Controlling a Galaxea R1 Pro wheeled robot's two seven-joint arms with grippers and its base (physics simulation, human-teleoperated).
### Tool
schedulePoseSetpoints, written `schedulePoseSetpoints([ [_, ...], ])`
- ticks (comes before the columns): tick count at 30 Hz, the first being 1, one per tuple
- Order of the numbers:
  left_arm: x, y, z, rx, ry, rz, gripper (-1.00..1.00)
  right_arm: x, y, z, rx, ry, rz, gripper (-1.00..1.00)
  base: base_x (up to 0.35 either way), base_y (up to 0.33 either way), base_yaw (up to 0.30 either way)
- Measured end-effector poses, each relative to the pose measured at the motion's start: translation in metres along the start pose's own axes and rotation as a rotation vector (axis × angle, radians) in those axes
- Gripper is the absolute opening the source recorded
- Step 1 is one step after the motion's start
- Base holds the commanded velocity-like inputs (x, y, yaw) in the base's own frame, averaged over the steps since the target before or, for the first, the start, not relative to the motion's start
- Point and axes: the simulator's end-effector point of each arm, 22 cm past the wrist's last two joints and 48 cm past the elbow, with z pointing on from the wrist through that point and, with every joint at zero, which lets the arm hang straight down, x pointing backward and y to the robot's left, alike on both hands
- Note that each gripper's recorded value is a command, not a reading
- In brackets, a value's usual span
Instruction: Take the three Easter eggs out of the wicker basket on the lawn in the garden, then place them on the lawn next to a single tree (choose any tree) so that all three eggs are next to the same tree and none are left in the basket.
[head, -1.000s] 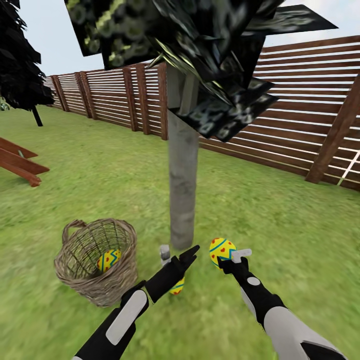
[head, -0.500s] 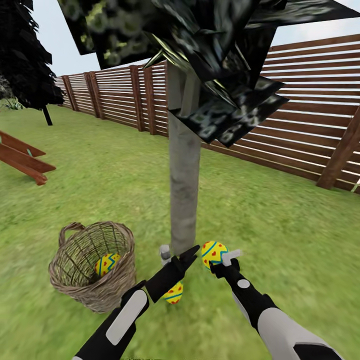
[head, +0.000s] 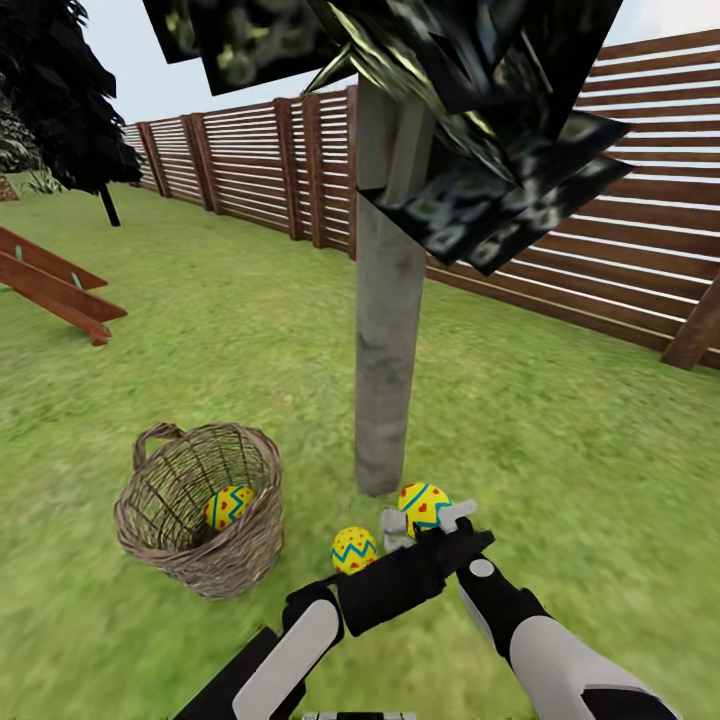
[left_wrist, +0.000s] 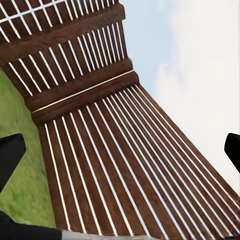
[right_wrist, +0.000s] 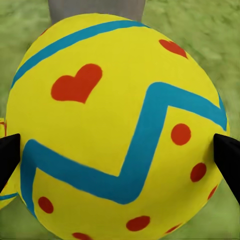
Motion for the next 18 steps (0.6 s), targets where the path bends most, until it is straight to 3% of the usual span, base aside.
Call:
schedulePoseSetpoints([
  [8,0.009,-0.01,0.005,0.039,0.02,-0.013,1.0,0.02,0.006,0.006,-0.01,0.031,0.005,-1.0,0.0,0.0,0.0],
  [18,0.017,0.007,0.004,0.025,0.028,-0.052,1.0,0.069,0.023,0.008,-0.024,0.128,0.02,-1.0,0.0,0.0,0.0],
])
